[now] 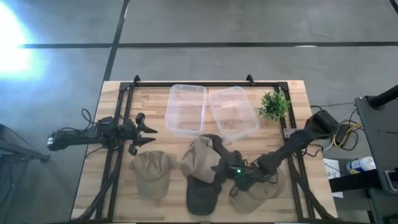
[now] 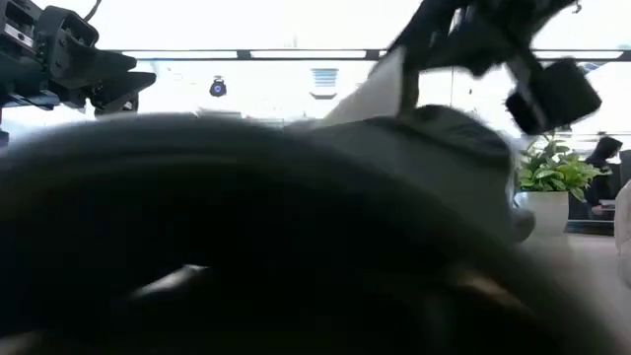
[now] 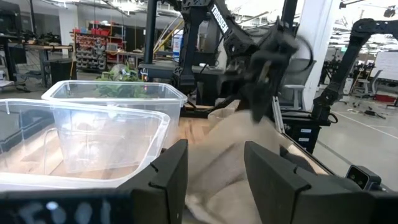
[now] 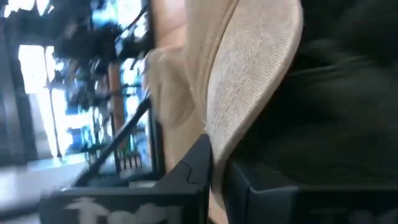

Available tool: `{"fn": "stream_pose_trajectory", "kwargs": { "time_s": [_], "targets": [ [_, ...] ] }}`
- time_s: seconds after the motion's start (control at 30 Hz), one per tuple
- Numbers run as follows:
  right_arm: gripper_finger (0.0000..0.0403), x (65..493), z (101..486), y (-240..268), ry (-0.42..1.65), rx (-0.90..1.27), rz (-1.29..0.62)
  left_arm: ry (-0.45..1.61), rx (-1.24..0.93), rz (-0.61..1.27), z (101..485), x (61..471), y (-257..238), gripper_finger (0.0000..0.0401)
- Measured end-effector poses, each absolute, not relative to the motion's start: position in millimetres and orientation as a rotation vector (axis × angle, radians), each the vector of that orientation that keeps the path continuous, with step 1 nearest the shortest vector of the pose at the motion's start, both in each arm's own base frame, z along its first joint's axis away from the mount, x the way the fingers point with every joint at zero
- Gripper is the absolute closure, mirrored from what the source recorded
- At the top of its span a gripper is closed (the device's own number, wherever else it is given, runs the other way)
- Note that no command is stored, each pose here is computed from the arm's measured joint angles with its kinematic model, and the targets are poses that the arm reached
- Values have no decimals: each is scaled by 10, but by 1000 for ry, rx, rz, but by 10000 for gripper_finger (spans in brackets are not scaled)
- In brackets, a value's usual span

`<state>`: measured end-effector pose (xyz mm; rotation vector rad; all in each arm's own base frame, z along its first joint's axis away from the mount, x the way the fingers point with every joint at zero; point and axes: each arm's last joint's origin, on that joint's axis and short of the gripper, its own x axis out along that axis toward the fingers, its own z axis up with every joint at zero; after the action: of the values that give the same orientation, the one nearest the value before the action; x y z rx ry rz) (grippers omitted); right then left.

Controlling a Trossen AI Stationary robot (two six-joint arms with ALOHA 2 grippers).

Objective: Pick & Place hat
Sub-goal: Put the middle brown cap into the right transparent bin

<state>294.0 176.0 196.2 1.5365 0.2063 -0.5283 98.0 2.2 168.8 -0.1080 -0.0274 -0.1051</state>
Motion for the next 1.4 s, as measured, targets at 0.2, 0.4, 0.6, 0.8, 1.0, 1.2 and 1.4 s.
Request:
{"fn": "stream_pose_trajectory", "kwargs": {
  "time_s": [0.2, 0.4, 0.6, 0.8, 1.0, 1.2, 1.4],
  "targets": [
    [388, 2731, 2659, 1684, 63, 1321, -402, -28, -108, -105, 1688, 980, 22, 250],
    [389, 2466, 3248, 1293, -128, 1107, -471, -28, -108, -105, 1689, 979, 22, 250],
    [389, 2091, 3696, 723, -95, 850, -648, -28, -108, -105, 1688, 980, 22, 250],
    [389, 1564, 3925, 299, 146, 781, -840, -28, -108, -105, 1689, 980, 22, 250],
    [390, 1470, 3883, 190, 503, 986, -785, -27, -108, -105, 1688, 980, 22, 250],
    [390, 1578, 3844, 77, 549, 1105, -747, -28, -108, -105, 1688, 979, 22, 250],
    [390, 1759, 3670, -233, 651, 1072, -840, -28, -108, -105, 1689, 979, 22, 250]
  ]
}}
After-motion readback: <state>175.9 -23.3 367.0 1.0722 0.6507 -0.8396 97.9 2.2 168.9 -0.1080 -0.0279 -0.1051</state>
